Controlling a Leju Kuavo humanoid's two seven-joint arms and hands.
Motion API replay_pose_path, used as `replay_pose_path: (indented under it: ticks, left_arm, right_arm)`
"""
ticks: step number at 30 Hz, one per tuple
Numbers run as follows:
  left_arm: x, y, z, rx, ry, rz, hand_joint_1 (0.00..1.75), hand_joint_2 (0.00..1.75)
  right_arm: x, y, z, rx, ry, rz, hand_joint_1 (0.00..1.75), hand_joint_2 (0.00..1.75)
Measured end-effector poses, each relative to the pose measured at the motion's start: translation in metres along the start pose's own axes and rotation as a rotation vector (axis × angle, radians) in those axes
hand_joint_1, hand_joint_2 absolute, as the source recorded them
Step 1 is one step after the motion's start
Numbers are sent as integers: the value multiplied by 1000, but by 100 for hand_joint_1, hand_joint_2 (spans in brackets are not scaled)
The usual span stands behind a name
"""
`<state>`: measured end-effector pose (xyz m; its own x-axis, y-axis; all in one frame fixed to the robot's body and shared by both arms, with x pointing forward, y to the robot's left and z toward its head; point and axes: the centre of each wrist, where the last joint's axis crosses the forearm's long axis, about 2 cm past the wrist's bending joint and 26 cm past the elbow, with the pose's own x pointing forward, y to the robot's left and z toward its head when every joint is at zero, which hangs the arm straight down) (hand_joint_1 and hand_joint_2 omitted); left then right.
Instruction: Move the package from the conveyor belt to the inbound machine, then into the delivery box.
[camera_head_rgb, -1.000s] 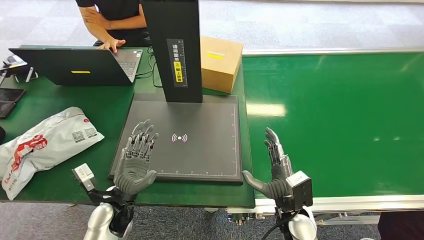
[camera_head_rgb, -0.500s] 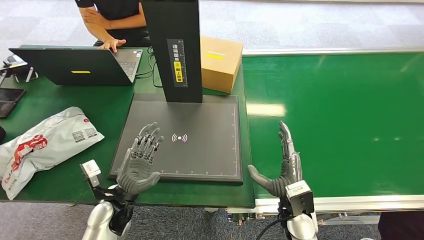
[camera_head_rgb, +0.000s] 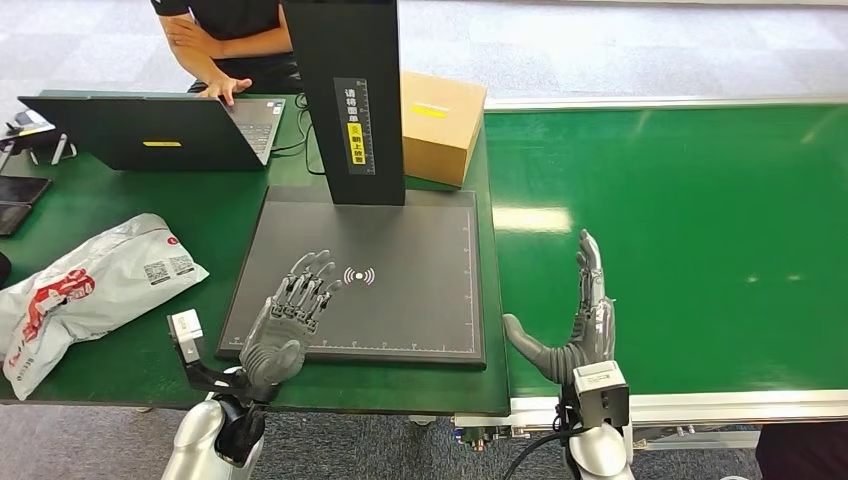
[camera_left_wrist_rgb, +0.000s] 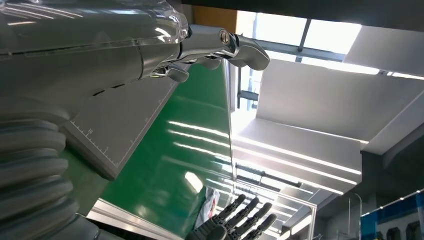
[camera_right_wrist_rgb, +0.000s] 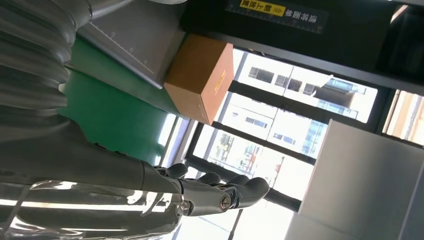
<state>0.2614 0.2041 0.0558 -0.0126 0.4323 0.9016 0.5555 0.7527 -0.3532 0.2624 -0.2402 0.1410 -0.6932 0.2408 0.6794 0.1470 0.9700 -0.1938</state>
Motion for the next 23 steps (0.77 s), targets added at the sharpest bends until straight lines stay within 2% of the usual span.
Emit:
replay_pose_path:
  ticks: [3,8,23]
  left_arm:
    - [0,2,1,13,-13,-33,0,175]
    - [1,6,2,51,-34,-117,0,175]
    - [1,8,3,45,-19,-133,0,175]
  right_arm:
    - [0,3,0,33,-3,-11,0,175]
    - [0,4,0,54,-5,0,0,175]
    - [-2,5,3,106,2,1,0,175]
